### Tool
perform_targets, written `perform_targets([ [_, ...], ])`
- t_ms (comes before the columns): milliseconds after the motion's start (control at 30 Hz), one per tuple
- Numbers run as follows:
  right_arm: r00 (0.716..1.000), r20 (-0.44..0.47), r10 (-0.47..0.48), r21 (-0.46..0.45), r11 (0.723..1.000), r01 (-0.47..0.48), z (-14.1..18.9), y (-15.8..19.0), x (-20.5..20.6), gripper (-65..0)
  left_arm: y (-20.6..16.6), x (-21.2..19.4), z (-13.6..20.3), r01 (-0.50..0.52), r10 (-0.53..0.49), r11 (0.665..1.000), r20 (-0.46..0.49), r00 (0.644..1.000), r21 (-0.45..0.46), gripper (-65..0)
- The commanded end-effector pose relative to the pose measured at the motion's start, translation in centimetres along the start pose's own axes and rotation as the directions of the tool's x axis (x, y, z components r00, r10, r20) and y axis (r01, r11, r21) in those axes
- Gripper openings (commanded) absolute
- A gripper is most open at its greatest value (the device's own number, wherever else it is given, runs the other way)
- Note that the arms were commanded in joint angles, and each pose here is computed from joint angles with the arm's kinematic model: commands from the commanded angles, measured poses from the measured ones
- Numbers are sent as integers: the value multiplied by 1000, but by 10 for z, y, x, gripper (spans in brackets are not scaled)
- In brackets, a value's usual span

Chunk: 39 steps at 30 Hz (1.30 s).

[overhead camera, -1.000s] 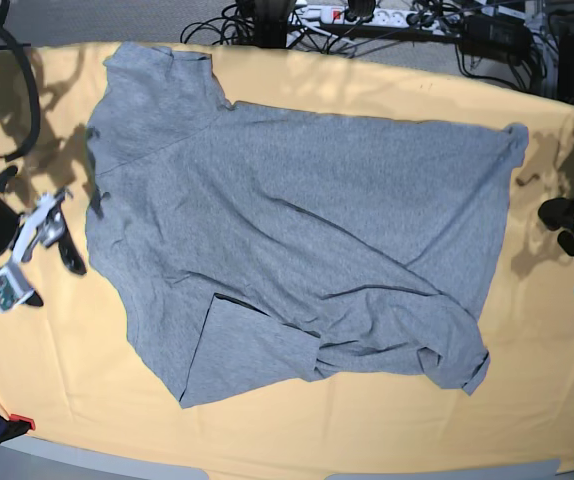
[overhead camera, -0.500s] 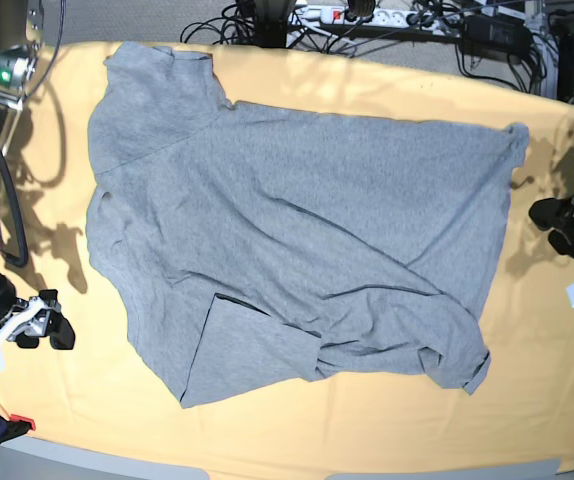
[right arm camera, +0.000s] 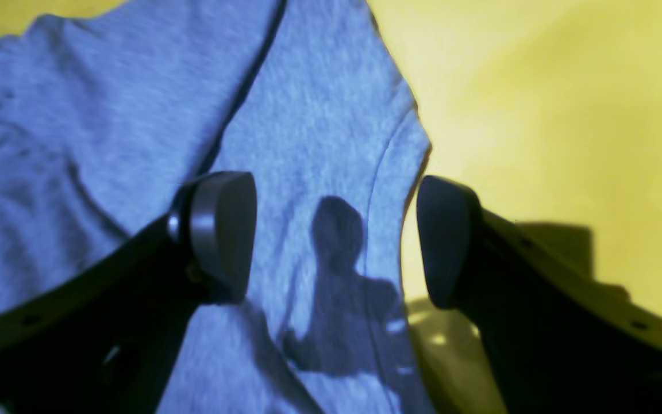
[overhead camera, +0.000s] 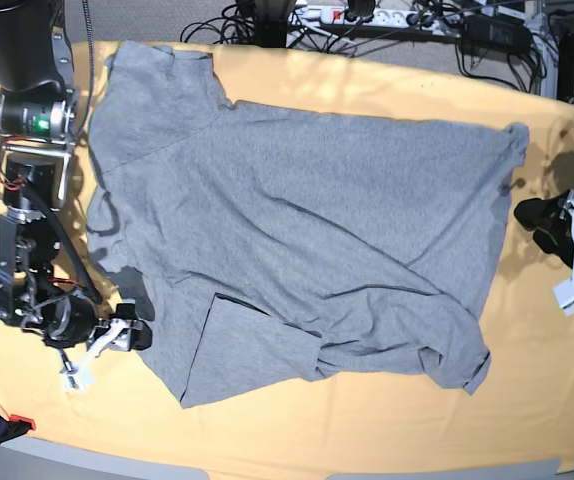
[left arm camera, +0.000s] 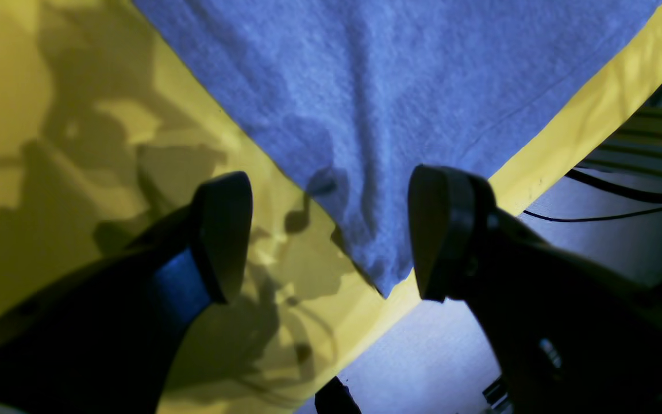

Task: Layout the t-shirt on the table in an organized manner, then fold the t-shirt properly
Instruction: 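Grasp the shirt hem corner with the right gripper, then pull the hem corner outward with the right gripper to square the shirt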

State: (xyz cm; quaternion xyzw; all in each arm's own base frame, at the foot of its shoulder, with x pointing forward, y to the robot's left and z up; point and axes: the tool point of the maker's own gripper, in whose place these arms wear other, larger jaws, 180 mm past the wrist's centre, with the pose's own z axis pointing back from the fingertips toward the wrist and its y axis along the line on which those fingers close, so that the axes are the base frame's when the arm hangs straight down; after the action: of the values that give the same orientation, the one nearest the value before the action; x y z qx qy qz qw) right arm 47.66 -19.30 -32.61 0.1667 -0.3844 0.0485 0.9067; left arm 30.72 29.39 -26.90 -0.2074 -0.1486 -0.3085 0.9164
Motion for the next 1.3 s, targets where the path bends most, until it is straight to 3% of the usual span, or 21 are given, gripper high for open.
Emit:
perform_targets([
  [0, 998, 60, 0, -40, 999, 2, 4, -6, 26, -200, 4, 9, 16, 6, -7, 1000, 34, 999, 26, -213],
  [67, 998, 52, -22, -112, 993, 28, -3, -16, 21, -200, 4, 9, 16, 7, -7, 1000, 35, 999, 26, -213],
  [267, 995, 63, -81, -87, 992, 87, -14, -11, 13, -200, 4, 9, 16, 7, -7, 1000, 35, 999, 26, -213],
  [400, 990, 53, -132, -143, 980, 138, -15, -24, 5, -200, 4, 8, 16, 6, -7, 1000, 32, 999, 26, -213],
  [633, 980, 35, -194, -6, 981, 195, -27, -5, -10, -200, 4, 8, 16, 6, -7, 1000, 32, 999, 26, -213],
  [800, 987, 43, -157, 88, 984, 153, -27, 12, -6, -210, 4, 8, 16, 6, -7, 1000, 32, 999, 26, -213],
  [900, 992, 56, -112, 179, 979, 100, -24, 29, 1, -261, 4, 8, 16, 6, -7, 1000, 32, 999, 26, -213],
  [1033, 992, 84, -90, 149, 986, 77, -22, 24, 17, -385, 4, 8, 16, 6, -7, 1000, 32, 999, 26, -213],
  [1200, 989, 145, -7, -61, 998, 16, -19, -12, 40, -644, 4, 8, 16, 6, -7, 1000, 32, 999, 26, -213],
  [1267, 988, 148, 36, -155, 988, -13, -15, -28, 45, -650, 4, 8, 16, 6, -7, 1000, 32, 999, 26, -213],
])
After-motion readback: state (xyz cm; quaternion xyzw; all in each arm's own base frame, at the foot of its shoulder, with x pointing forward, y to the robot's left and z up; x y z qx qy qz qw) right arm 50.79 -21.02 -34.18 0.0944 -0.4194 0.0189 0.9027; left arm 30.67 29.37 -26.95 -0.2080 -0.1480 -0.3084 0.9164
